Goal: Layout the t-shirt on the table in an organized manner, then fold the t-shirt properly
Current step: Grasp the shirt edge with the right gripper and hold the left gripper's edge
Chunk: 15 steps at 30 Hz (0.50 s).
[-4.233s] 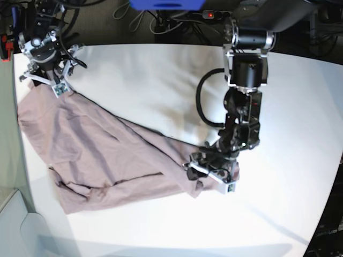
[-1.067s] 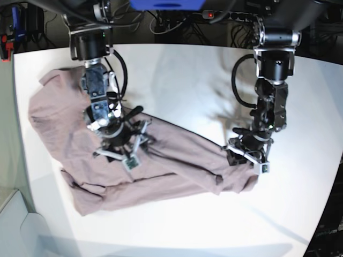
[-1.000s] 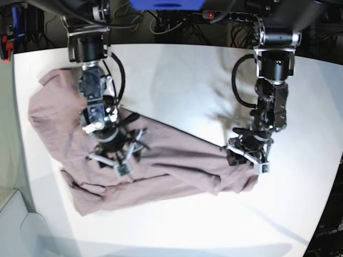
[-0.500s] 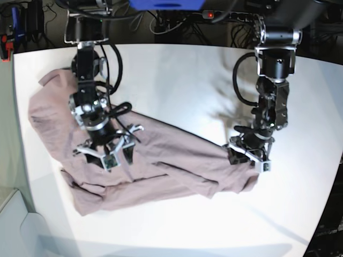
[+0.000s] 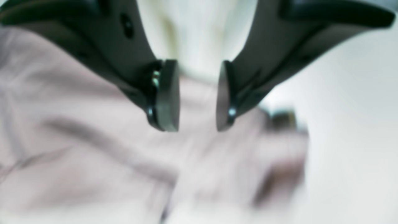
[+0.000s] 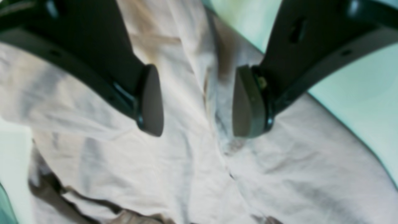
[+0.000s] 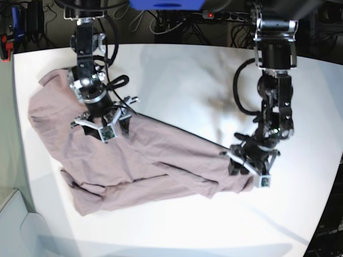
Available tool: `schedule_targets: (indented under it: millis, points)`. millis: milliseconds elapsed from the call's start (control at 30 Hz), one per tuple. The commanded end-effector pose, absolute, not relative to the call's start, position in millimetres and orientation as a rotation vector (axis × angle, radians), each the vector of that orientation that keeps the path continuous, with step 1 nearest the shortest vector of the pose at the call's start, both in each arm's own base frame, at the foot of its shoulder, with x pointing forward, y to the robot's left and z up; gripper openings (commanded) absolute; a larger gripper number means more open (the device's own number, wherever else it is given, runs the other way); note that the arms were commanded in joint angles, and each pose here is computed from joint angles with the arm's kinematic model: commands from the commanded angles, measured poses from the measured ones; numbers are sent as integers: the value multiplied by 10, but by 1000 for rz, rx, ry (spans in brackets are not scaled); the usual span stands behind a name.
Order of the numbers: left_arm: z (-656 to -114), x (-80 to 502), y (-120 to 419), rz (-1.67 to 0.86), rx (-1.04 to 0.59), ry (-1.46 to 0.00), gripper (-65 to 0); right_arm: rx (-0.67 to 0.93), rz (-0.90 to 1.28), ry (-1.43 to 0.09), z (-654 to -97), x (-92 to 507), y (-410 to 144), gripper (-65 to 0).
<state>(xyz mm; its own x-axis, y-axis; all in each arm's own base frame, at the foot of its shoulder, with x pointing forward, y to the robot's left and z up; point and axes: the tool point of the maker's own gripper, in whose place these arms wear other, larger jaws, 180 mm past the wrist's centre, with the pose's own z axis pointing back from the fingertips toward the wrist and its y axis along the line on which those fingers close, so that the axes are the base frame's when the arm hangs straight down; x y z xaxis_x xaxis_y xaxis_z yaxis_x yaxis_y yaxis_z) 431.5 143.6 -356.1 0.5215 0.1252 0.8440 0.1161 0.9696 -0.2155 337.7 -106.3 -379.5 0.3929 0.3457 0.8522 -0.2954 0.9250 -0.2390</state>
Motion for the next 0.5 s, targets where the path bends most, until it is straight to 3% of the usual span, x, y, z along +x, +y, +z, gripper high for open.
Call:
schedule_targets:
  millis: [0, 133, 467]
  points:
    - [-3337, 4439, 1402, 3, -271, -1089, -413, -50, 408, -1161, -3602, 3445, -1045, -291]
    - [-3245, 4715, 1237, 11, -303, -1089, -327, -55, 410, -1162, -3578, 3332, -1051, -291]
    - [-3536, 5164, 1079, 2, -286, -1052, -321, -95, 387, -1130, -3614, 3047, -1247, -291]
